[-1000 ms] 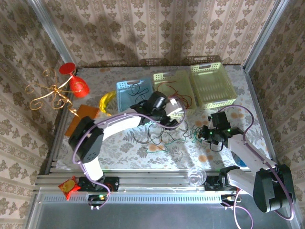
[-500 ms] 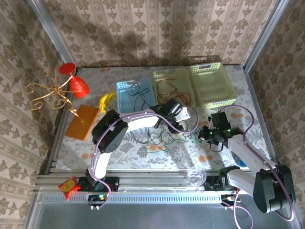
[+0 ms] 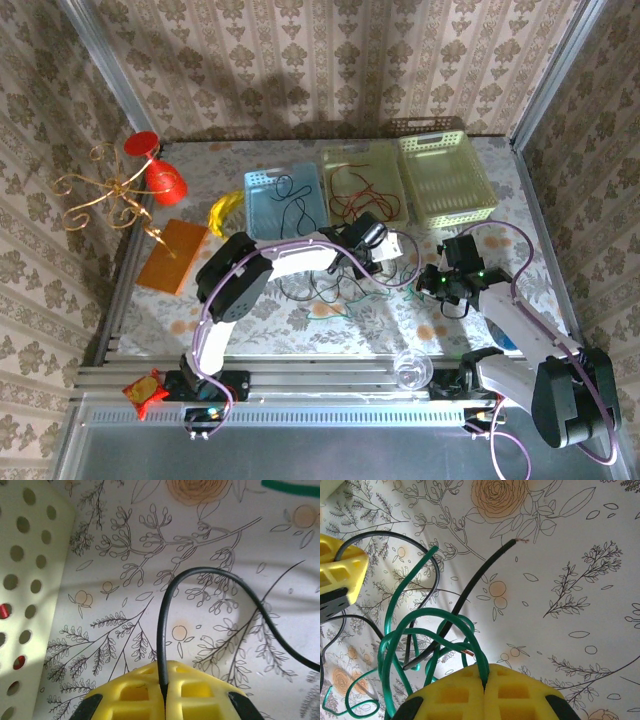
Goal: Untangle the cables
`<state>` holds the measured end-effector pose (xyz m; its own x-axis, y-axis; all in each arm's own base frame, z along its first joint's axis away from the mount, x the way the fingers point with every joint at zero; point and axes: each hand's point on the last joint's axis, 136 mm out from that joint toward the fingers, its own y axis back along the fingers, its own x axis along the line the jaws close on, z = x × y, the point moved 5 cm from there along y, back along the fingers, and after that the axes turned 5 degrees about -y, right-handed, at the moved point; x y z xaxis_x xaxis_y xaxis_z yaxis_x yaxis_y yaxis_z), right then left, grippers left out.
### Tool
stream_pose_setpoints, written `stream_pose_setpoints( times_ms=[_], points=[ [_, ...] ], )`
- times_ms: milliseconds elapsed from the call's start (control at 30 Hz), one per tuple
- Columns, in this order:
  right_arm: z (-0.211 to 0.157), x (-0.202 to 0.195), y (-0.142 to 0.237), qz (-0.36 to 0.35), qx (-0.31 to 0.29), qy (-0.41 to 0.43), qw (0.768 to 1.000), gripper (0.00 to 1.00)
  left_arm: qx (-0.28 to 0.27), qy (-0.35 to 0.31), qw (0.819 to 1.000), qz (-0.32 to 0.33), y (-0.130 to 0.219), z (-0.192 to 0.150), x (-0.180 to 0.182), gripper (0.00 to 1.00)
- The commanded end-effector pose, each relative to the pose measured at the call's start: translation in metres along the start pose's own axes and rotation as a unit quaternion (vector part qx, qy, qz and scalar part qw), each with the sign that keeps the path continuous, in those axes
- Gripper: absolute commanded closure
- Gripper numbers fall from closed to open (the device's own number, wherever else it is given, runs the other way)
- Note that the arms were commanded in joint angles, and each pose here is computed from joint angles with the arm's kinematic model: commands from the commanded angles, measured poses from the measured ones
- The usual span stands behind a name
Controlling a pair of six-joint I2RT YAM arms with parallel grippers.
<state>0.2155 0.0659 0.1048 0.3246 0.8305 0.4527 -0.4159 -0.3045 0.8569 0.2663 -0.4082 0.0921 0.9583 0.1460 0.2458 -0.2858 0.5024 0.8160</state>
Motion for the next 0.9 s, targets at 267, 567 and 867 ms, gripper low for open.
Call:
stream_pose_setpoints(
  times_ms=[267,567,867],
  points=[
    [0.003,-0.006,0.000,-0.018,-0.013,-0.016,1.000,1.00,-0.244,0.071,0.963,0.086,0.166,0.091,0.043,1.00],
    [0.001,-0.008,-0.001,-0.017,-0.015,-0.019,1.000,1.00,-0.303,0.202,0.914,0.177,0.241,0.048,0.114,1.00],
    [0.002,-0.006,-0.001,-0.008,-0.016,-0.019,1.000,1.00,-0.263,0.301,0.875,0.274,0.242,-0.036,0.178,1.00]
  ],
)
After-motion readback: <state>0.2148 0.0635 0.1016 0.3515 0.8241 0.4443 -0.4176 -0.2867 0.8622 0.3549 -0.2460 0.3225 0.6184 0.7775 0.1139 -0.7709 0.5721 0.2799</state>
